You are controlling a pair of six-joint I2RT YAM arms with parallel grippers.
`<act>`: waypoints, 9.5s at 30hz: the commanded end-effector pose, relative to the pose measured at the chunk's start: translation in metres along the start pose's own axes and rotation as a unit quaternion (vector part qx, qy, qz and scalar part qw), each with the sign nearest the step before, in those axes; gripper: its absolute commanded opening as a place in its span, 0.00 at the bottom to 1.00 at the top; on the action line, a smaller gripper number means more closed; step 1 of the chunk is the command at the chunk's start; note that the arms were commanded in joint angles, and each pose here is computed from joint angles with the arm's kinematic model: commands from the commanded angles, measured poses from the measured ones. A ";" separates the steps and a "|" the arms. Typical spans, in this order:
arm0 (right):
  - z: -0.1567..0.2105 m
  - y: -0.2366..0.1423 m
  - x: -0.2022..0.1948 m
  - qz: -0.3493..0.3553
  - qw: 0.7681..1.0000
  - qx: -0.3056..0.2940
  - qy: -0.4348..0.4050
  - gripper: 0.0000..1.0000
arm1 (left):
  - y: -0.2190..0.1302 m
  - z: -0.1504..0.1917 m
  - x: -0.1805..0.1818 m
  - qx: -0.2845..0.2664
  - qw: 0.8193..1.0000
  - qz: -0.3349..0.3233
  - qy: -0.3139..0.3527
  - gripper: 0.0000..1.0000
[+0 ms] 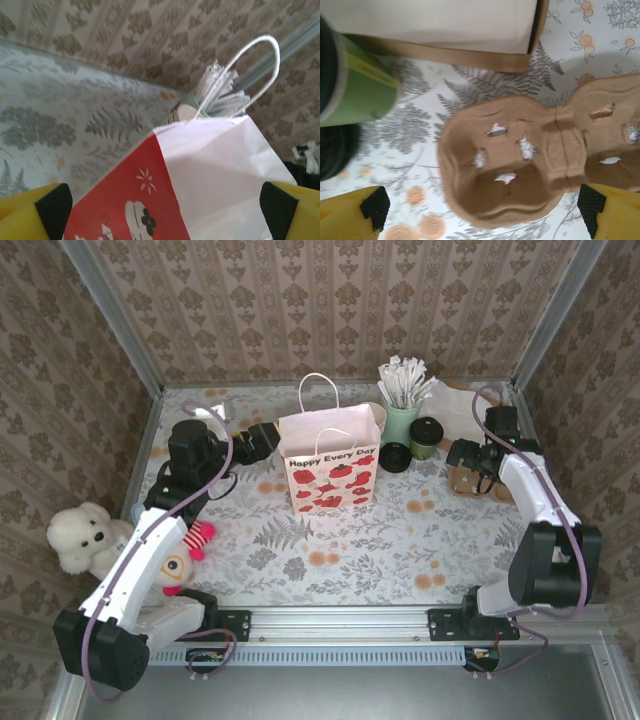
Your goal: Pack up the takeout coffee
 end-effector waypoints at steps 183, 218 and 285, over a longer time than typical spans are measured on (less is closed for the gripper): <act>0.051 -0.172 0.303 -0.344 0.932 0.091 -0.073 0.39 | 0.156 -0.052 -0.093 0.186 0.944 0.267 0.056 0.01; 0.129 -0.133 0.310 -0.177 0.950 0.081 -0.244 0.40 | 0.087 0.010 -0.092 0.277 0.937 0.183 -0.107 0.00; 0.152 -0.108 0.322 -0.170 0.925 0.158 -0.301 0.41 | 0.026 -0.028 -0.086 0.126 0.967 0.173 0.138 1.00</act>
Point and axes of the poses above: each hand's point on the last joint's axis, 136 mm out from that joint toward the fingers, its own y axis out along the fingers, its own x axis along the line the jaws close on, z = x × y, the point moved 1 cm from there along -y, back along the fingers, and after that the axes turned 2 degrees about y, right-handed, at the moved point
